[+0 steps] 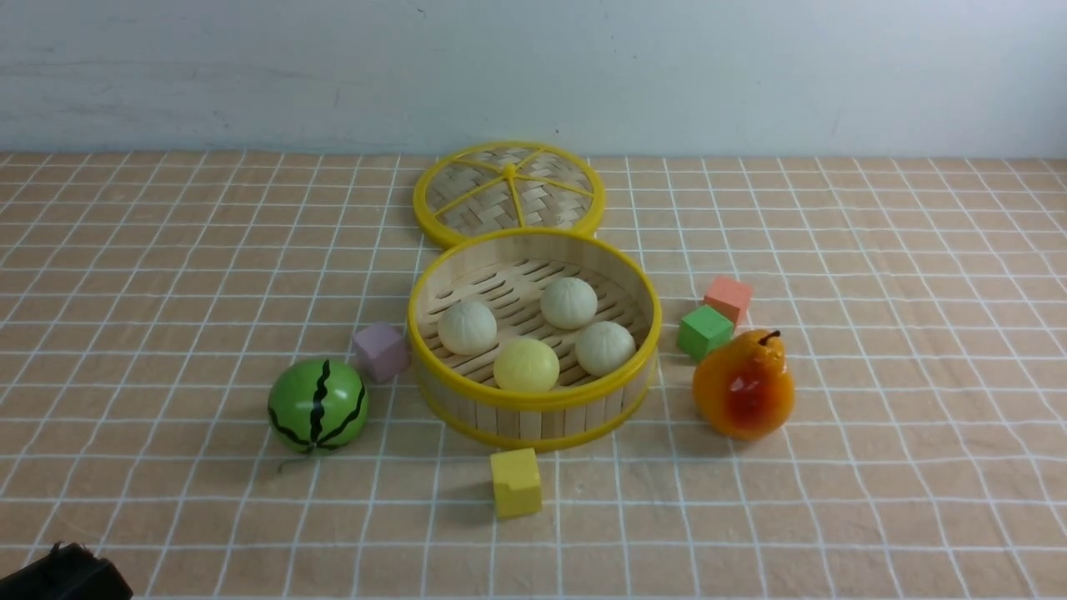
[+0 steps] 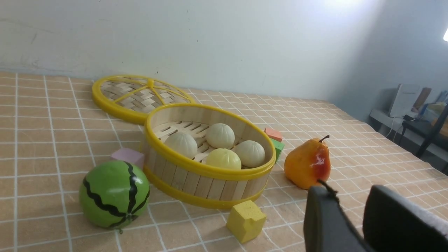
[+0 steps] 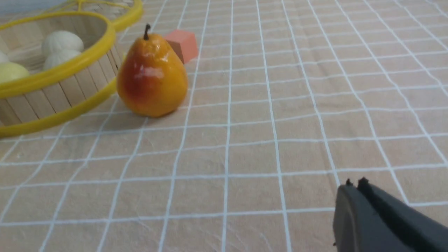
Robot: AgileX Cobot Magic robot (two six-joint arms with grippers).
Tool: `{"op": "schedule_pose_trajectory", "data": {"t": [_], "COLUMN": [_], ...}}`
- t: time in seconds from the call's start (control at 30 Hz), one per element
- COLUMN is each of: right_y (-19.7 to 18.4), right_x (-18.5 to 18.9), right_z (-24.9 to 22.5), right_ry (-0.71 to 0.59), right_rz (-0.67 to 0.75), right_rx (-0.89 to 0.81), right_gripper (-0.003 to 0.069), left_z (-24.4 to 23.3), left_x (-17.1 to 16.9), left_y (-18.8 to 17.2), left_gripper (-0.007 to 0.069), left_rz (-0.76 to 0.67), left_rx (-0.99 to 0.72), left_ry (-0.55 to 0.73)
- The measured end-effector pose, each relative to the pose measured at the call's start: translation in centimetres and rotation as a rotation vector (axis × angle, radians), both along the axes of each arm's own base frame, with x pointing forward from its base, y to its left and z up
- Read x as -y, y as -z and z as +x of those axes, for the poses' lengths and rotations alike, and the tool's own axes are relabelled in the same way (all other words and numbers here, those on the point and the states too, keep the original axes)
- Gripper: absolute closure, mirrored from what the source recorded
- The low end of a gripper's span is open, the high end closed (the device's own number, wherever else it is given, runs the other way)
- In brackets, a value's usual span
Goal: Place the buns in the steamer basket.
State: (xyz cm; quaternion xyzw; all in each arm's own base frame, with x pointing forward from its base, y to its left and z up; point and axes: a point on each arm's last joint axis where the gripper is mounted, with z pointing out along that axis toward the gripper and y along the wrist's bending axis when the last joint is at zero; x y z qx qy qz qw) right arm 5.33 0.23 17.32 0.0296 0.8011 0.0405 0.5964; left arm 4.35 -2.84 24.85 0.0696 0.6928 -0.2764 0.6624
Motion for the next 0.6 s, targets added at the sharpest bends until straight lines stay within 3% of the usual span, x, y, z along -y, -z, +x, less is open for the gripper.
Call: {"op": "schedule_pose_trajectory", "data": {"t": [0.6], "right_y": [0.05], "right_x": [0.18], "right_z": [-0.10], "right_ry": [0.020], "right_rz": [-0.003], "right_rx": [-0.016], "right_gripper": [0.0655], "left_z": [0.00], "left_x": [0.00], "left_y": [0.00], "left_gripper": [0.0442], "left_rz": [0.000], "left_rx": [0.000], "left_ry": [0.000]}}
